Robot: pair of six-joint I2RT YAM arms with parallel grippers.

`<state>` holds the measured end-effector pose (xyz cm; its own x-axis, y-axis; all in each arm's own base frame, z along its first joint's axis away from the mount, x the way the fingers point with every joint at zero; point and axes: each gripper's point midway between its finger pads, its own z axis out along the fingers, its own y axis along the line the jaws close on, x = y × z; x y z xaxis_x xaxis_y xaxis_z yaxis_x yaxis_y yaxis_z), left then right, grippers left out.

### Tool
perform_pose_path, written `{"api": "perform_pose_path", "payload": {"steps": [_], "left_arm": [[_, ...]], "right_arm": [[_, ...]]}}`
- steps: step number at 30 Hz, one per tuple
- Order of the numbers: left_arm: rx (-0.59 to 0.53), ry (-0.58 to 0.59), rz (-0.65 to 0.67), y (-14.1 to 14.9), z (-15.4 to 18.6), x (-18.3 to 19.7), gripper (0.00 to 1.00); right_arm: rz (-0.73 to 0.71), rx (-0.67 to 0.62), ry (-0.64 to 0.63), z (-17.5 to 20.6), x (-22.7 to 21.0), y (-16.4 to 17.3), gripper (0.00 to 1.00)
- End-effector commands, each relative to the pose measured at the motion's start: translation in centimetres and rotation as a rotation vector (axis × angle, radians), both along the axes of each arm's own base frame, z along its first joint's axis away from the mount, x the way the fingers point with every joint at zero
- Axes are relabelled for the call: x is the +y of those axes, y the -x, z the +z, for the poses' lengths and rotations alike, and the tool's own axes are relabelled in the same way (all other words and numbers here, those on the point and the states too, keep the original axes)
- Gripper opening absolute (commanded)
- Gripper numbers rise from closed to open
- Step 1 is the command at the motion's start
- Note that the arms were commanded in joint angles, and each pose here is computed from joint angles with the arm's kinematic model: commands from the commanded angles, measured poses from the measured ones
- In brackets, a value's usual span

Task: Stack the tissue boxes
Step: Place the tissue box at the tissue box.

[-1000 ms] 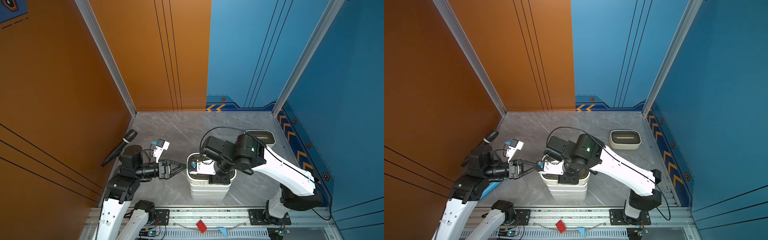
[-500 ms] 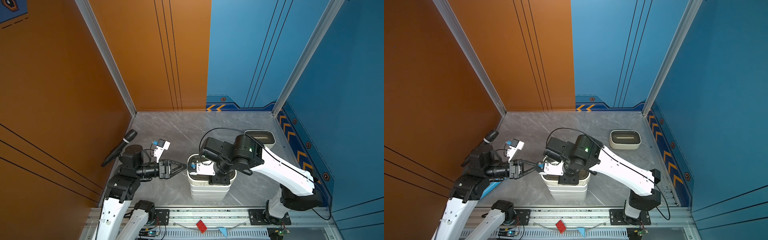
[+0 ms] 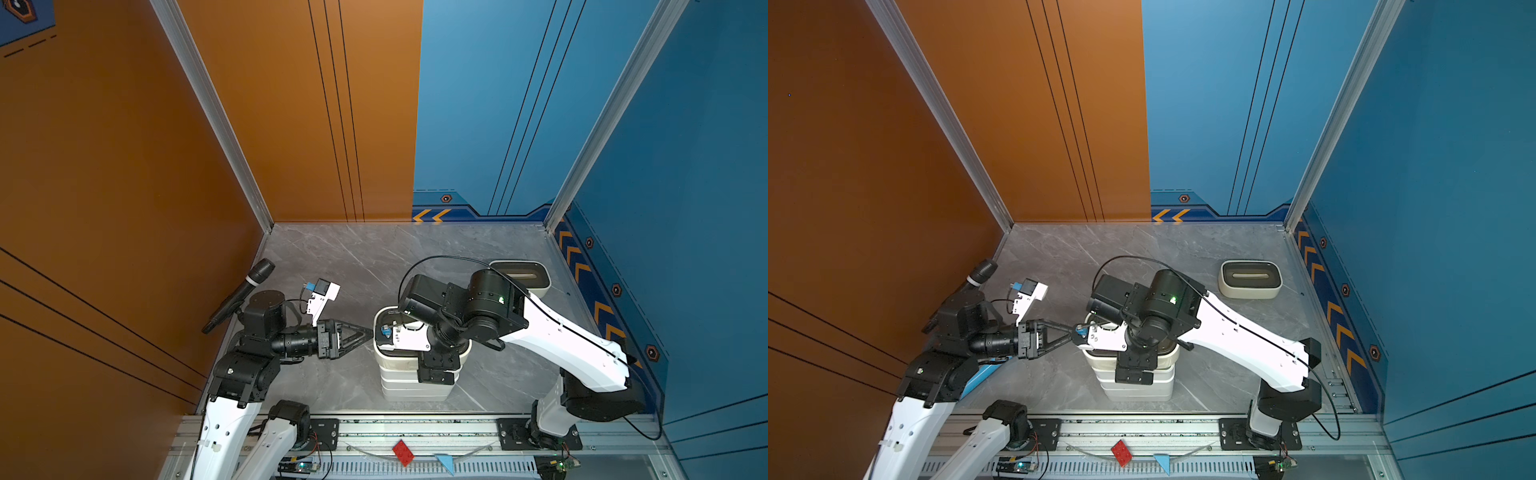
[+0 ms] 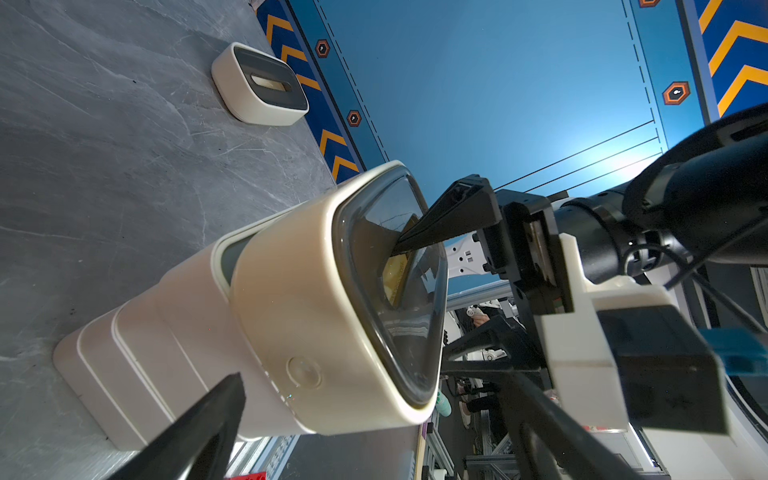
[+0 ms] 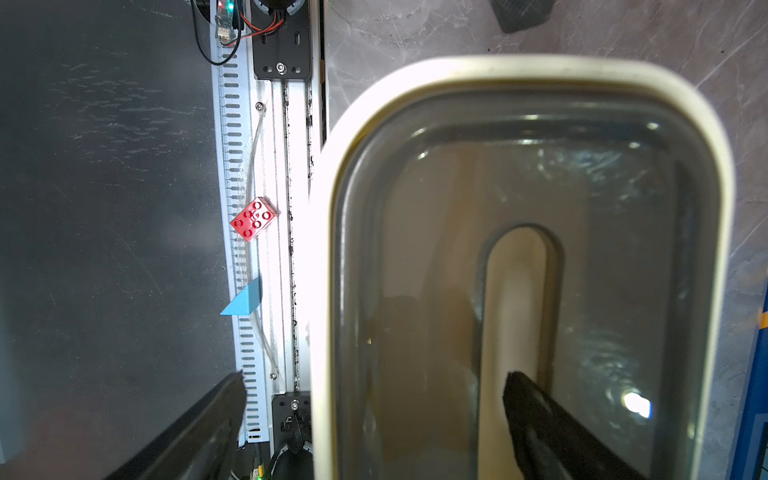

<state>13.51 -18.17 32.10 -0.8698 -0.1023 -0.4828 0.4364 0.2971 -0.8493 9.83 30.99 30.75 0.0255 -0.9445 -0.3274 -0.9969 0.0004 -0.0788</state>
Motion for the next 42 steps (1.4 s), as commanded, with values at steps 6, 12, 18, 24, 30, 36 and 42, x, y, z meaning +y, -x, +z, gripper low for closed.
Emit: {"api": "perform_pose_path", "payload": {"steps": [6, 12, 18, 24, 30, 36, 42], "left_arm": [[-0.012, -0.003, -0.014, 0.4, -0.3, -0.1, 0.98], [-0.012, -0.004, -0.011, 0.4, -0.3, -0.1, 0.98], [-0.011, -0.004, -0.011, 0.4, -0.3, -0.1, 0.98], [-0.031, 0.001, -0.015, 0.4, 0.5, -0.1, 0.98], [-0.071, 0.002, -0.014, 0.1, 2.1, -0.1, 0.98], [-0.146, -0.015, 0.004, -0.7, 4.5, 0.1, 0.98], [-0.173, -0.03, 0.042, -2.5, 6.3, 0.2, 0.98]], "right_arm": [[0.007, 0.035, 0.113, 0.1, -3.9, 1.5, 0.95], [0.002, 0.03, 0.107, 0.2, -4.0, 1.5, 0.94], [-0.004, 0.001, 0.084, 0.9, -3.9, 1.0, 0.94], [-0.017, -0.051, 0.027, 2.6, -4.0, 0.4, 0.95], [-0.009, -0.125, -0.112, 5.8, -4.8, 0.3, 0.96], [-0.094, -0.322, -0.37, 10.0, -6.4, -2.7, 1.0], [-0.542, -0.534, -0.686, 13.3, -10.3, -9.8, 1.0]]}}
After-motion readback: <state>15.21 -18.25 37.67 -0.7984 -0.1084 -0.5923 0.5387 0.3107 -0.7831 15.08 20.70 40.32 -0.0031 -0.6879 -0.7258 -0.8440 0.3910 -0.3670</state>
